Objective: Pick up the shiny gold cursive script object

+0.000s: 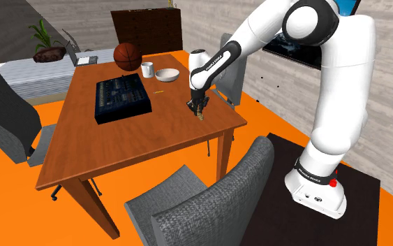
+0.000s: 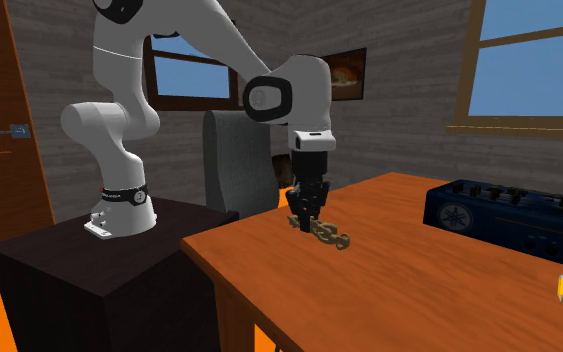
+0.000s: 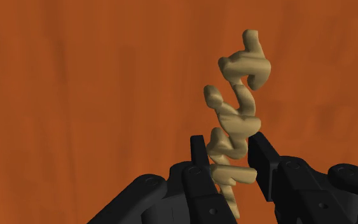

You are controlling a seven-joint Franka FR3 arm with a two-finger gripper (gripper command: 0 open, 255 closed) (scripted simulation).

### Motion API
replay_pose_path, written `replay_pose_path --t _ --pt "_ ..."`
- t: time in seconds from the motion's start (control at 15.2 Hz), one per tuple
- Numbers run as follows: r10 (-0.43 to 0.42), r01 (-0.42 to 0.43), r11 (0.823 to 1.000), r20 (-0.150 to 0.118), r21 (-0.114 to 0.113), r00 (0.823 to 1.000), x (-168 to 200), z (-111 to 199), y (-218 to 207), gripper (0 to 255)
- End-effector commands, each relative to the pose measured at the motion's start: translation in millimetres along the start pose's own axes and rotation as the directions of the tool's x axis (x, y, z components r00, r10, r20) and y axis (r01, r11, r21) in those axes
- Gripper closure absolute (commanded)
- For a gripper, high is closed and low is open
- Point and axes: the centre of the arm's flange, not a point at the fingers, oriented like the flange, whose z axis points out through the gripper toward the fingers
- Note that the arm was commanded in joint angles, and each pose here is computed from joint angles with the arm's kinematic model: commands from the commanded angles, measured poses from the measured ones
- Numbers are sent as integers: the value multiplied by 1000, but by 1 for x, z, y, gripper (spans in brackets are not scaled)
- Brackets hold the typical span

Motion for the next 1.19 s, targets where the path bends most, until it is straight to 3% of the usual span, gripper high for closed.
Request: replay_pose_path --t 0.0,0.4,1.12 --pt "0 0 1000 0 0 1000 0 0 0 255" --pt "0 0 1000 0 0 1000 0 0 0 255" --pt "0 0 1000 0 0 1000 2 -58 1 255"
